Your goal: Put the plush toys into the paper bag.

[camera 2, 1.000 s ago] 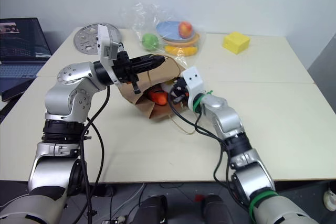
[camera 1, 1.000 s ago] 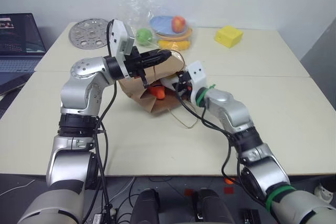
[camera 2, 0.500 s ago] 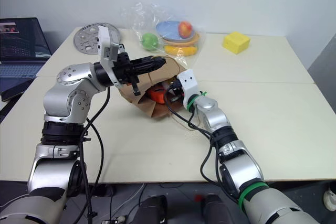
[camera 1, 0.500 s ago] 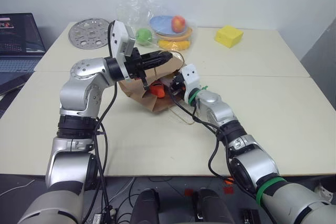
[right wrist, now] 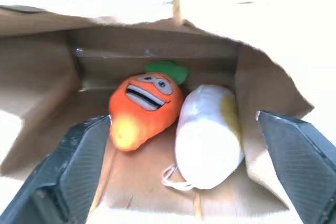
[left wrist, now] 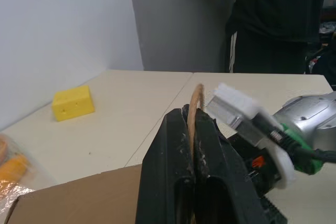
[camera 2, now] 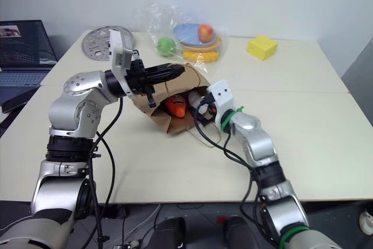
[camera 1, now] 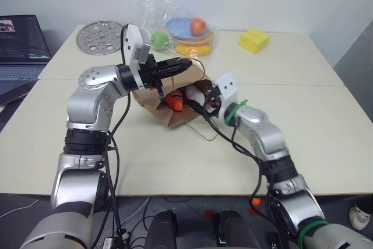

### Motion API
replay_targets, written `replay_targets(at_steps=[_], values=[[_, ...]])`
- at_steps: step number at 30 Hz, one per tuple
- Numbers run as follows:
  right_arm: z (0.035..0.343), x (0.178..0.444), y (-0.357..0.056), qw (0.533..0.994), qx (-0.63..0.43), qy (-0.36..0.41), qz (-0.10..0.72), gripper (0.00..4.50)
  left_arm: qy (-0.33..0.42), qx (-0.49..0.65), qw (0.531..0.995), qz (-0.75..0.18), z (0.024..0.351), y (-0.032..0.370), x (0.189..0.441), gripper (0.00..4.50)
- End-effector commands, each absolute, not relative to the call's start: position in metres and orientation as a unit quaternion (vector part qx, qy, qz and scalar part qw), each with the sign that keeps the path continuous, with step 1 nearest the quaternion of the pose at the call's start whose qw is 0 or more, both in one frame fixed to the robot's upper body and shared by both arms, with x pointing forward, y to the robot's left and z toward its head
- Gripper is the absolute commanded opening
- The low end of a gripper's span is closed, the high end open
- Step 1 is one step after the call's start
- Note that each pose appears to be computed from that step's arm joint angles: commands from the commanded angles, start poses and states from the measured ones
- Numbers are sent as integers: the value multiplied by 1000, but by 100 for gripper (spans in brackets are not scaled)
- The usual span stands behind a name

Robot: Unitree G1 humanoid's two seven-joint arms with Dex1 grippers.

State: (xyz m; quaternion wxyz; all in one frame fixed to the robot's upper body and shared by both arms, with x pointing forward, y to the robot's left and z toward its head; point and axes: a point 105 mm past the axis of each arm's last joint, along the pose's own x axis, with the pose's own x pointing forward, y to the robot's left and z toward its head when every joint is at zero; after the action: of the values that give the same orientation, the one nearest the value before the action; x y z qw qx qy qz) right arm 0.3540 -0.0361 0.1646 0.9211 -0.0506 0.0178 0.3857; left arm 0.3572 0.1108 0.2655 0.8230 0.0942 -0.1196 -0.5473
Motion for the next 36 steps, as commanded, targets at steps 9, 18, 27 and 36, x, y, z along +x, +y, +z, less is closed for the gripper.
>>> replay_targets(at_steps=[9, 18, 27, 36], values=[[126, 302, -20, 875, -86, 110, 463, 446, -148, 104, 815, -550, 279, 107, 354, 0], [106, 319, -26, 882, -128, 124, 437, 351, -149, 106, 821, -541, 279, 112, 353, 0], [102, 316, -38, 875, -144, 112, 448, 38, -149, 106, 826, -533, 279, 115, 351, 0], [192, 318, -52, 892, -116, -13, 438, 6, -176, 93, 829, -522, 304, 117, 358, 0]])
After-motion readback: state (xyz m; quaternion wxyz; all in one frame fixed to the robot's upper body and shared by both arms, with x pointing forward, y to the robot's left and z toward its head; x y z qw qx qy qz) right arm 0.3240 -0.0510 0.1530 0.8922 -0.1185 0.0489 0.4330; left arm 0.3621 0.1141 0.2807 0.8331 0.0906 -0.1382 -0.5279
